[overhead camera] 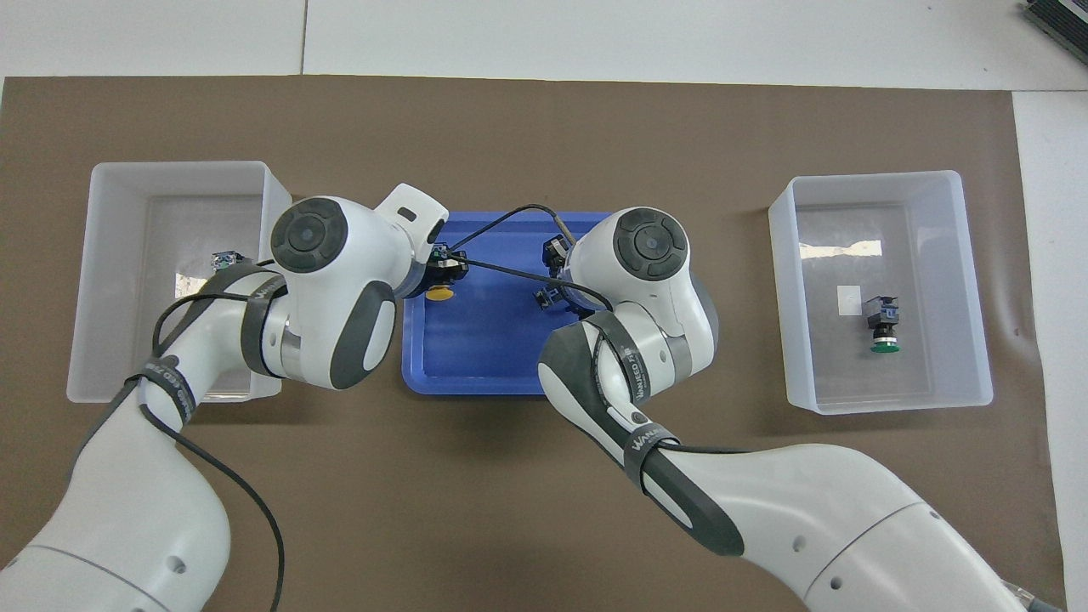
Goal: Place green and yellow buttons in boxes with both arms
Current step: 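Grasp the second yellow button with the left gripper while the right grasps green, then drop the yellow button in its box while the right gripper drops green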
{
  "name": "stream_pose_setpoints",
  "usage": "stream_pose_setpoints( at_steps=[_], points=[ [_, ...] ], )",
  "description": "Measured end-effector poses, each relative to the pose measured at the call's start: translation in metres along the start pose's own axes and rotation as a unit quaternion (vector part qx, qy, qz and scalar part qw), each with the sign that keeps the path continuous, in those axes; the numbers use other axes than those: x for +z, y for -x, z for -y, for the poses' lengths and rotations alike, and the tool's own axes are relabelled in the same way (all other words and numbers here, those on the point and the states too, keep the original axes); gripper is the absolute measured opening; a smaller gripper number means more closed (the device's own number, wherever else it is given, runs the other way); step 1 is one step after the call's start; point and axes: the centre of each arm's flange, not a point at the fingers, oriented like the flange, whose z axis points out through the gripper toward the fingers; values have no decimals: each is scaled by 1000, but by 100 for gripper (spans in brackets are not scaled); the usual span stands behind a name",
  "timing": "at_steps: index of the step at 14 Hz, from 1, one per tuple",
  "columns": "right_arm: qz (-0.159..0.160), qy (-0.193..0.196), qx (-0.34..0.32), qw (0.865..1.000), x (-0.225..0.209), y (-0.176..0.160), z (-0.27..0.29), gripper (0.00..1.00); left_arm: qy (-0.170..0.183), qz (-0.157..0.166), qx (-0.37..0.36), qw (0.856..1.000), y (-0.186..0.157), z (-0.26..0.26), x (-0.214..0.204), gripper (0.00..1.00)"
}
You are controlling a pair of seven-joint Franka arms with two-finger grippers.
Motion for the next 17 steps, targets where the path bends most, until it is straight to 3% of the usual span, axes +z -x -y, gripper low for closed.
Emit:
stream_pose_setpoints(
  at_steps=[4, 7, 12, 17],
  points=[
    [-4, -13, 8, 1000, -43, -12, 4, 31, -6, 31, 7, 999, -15, 41, -74, 33],
    [-7, -2, 3, 1000, -102, -47, -6, 31, -11, 37, 31, 999, -33, 82, -103, 33],
    [1, 41, -73, 997, -173, -136, -50, 31, -42, 28, 94, 994, -60, 175, -118, 33],
    [27, 70, -168, 983, -188, -244, -113, 31, -79, 6, 97, 992, -67, 235, -105, 33]
  ],
)
